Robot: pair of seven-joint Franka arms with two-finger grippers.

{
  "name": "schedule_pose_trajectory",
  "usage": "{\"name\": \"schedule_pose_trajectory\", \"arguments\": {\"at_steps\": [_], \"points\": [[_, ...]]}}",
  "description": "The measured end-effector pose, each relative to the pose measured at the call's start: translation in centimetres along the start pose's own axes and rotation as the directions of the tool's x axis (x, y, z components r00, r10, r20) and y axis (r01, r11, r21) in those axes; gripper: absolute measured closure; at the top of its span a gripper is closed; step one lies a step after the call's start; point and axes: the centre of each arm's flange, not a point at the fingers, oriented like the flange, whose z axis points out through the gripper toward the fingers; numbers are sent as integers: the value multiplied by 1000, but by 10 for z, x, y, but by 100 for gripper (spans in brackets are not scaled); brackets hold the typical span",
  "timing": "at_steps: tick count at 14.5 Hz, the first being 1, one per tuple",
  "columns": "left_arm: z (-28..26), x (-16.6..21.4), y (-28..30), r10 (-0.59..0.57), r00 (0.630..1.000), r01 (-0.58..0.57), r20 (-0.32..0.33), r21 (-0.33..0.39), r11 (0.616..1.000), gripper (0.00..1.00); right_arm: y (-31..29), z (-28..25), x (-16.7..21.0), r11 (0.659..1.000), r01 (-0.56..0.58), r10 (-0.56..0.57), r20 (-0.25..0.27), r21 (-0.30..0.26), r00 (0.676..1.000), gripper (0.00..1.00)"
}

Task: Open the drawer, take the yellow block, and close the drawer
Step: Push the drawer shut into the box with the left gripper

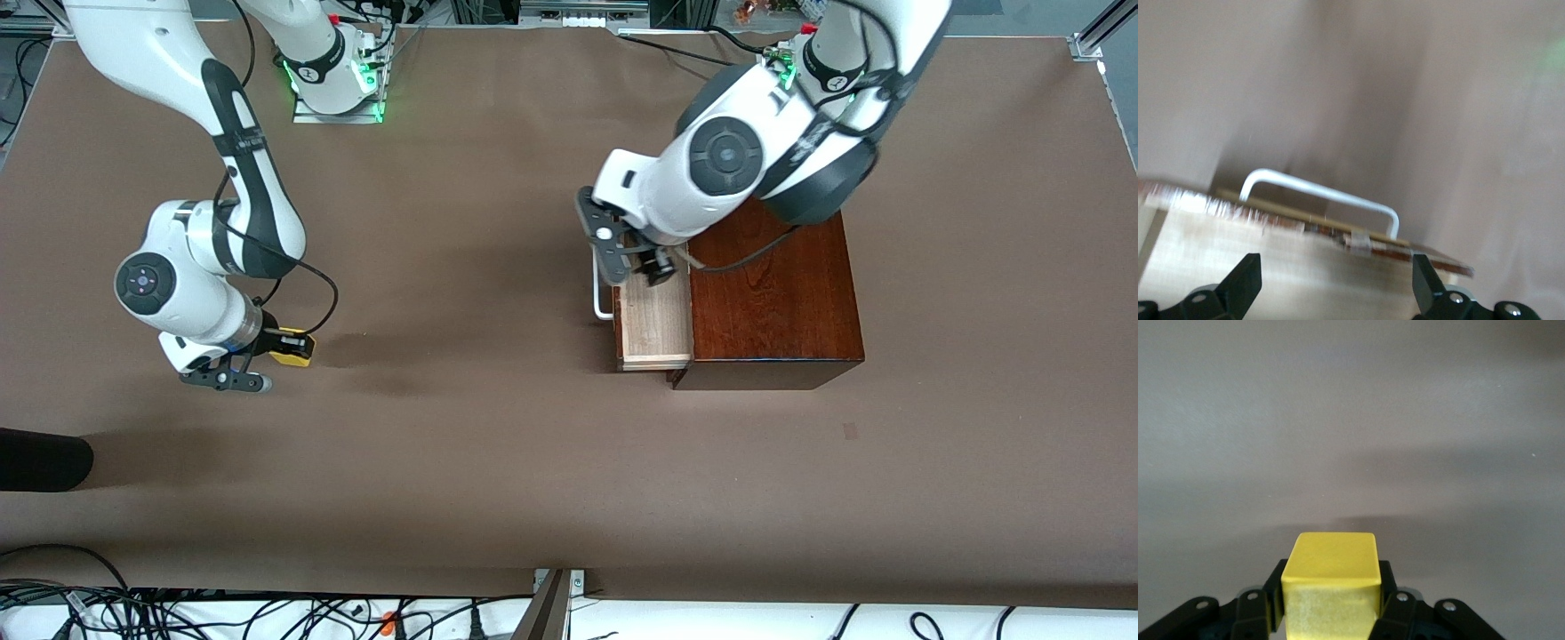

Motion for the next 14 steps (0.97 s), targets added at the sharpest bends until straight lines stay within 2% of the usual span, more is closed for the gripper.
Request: {"name": "schedule_pose_trajectory", "arguments": {"at_steps": [3, 5, 7, 11, 14], "points": [[32, 20, 1, 139, 989, -139, -45, 7, 990, 0, 1, 11, -1, 999, 38, -38, 15, 0, 999, 44], [56, 30, 9, 218, 975, -219, -45, -7, 976, 0, 1, 12, -1, 999, 50, -51, 18, 17, 999, 44], [76, 35, 13, 263, 964, -264, -30, -24, 964, 0, 2, 12, 1, 997, 52, -53, 14, 48, 998, 44], [108, 47, 23, 346, 938, -346, 16, 23, 938, 0, -13, 15, 15, 995, 51, -50, -4, 86, 999, 44], [127, 49, 28, 380, 923, -382, 58, 33, 924, 0, -30, 21, 23, 992, 41, -40, -9, 121, 999, 44]]}}
